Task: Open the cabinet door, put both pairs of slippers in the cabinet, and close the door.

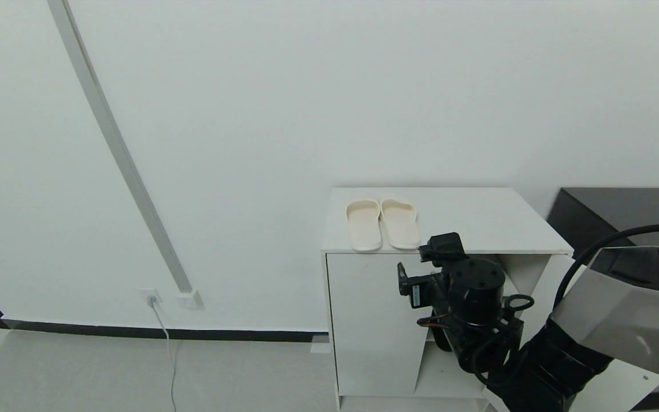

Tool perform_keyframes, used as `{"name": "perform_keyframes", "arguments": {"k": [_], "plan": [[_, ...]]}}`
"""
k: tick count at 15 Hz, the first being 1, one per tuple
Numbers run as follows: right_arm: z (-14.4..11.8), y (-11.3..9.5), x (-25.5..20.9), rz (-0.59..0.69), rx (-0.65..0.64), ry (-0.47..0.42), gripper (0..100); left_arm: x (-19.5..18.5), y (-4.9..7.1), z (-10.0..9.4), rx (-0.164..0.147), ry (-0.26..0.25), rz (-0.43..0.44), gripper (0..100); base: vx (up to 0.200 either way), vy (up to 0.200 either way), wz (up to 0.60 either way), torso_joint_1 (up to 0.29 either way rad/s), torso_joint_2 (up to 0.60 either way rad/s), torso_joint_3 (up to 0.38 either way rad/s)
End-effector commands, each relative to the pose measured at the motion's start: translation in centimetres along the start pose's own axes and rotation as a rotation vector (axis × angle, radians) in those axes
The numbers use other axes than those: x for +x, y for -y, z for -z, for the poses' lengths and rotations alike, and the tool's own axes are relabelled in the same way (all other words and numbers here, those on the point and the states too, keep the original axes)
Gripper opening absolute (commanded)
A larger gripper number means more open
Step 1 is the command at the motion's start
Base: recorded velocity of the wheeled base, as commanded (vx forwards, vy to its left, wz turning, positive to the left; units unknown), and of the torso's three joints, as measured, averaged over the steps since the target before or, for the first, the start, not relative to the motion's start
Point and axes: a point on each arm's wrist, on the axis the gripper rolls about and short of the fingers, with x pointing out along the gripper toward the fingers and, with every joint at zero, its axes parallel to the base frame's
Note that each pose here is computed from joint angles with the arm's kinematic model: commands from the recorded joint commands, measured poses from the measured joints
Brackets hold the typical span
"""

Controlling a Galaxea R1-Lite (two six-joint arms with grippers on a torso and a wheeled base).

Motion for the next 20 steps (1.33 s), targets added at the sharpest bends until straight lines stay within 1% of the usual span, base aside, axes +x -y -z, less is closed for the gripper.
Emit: {"name": "perform_keyframes", "arguments": {"k": [1, 3, 4, 5, 7, 9, 10, 11, 13, 14, 16, 17, 19, 20], "plan": [[0.4, -0.1, 0.1, -0.001, -0.007, -0.009, 100, 0.0, 0.0, 0.0, 0.001, -0.002, 0.000, 0, 0.000, 0.000, 0.00, 0.110, -0.24, -0.110], [0.2, 0.0, 0.2, 0.004, -0.031, -0.001, 100, 0.0, 0.0, 0.0, 0.005, -0.002, 0.000, 0, 0.000, 0.000, 0.00, 0.018, -0.03, -0.025], [-0.5, 0.1, 0.3, 0.009, -0.048, 0.023, 100, 0.0, 0.0, 0.0, 0.004, -0.002, 0.000, 0, 0.000, 0.000, 0.00, 0.000, 0.00, 0.000], [-1.5, 0.1, 0.4, 0.005, -0.041, 0.049, 100, 0.0, 0.0, 0.0, 0.002, 0.000, -0.002, 0, 0.000, 0.000, 0.00, 0.000, 0.00, 0.000], [-3.8, -0.6, 1.7, 0.003, 0.010, 0.047, 100, 0.0, 0.0, 0.0, 0.002, -0.002, 0.000, 0, 0.000, 0.000, 0.00, 0.000, 0.00, 0.000], [-6.1, -0.6, 2.7, 0.007, 0.060, -0.007, 100, 0.0, 0.0, 0.0, 0.004, -0.002, 0.000, 0, 0.000, 0.000, 0.00, 0.000, 0.00, 0.000], [-8.9, -0.6, 2.6, -0.030, 0.102, -0.057, 100, 0.0, 0.0, 0.0, 0.005, -0.002, 0.001, 0, 0.000, 0.000, 0.00, 0.000, 0.00, 0.000], [-10.3, -0.5, 2.6, -0.037, 0.111, -0.098, 100, 0.0, 0.0, 0.0, 0.005, -0.002, 0.000, 0, 0.000, 0.000, 0.00, 0.000, 0.00, 0.000], [-12.4, -0.5, 2.6, -0.036, 0.129, -0.145, 100, 0.0, 0.0, 0.0, 0.007, -0.002, 0.001, 0, 0.000, 0.000, 0.00, 0.000, 0.00, 0.000], [-12.8, -0.6, 2.6, -0.036, 0.125, -0.162, 100, 0.0, 0.0, 0.0, 0.007, -0.002, 0.001, 0, 0.000, 0.000, 0.00, 0.000, 0.00, 0.000], [-12.7, -0.9, 2.2, -0.051, 0.129, -0.180, 100, 0.0, 0.0, 0.0, 0.007, -0.002, 0.001, 0, 0.000, 0.000, 0.00, 0.000, 0.00, 0.000], [-12.0, -1.5, 2.0, -0.082, 0.141, -0.203, 100, 0.0, 0.0, 0.0, 0.005, -0.002, 0.000, 0, 0.200, 0.000, 0.00, 0.002, 0.01, 0.007], [-11.0, -1.8, 1.9, -0.122, 0.149, -0.233, 100, 0.0, 0.0, 0.0, 0.007, -0.002, 0.001, 0, 0.200, 0.000, 0.00, -0.007, 0.00, 0.000], [-10.7, -1.9, 2.0, -0.122, 0.148, -0.239, 100, 0.0, 0.0, 0.0, 0.005, -0.002, 0.001, 0, 0.200, 0.000, 0.00, -0.012, -0.01, 0.002]]}}
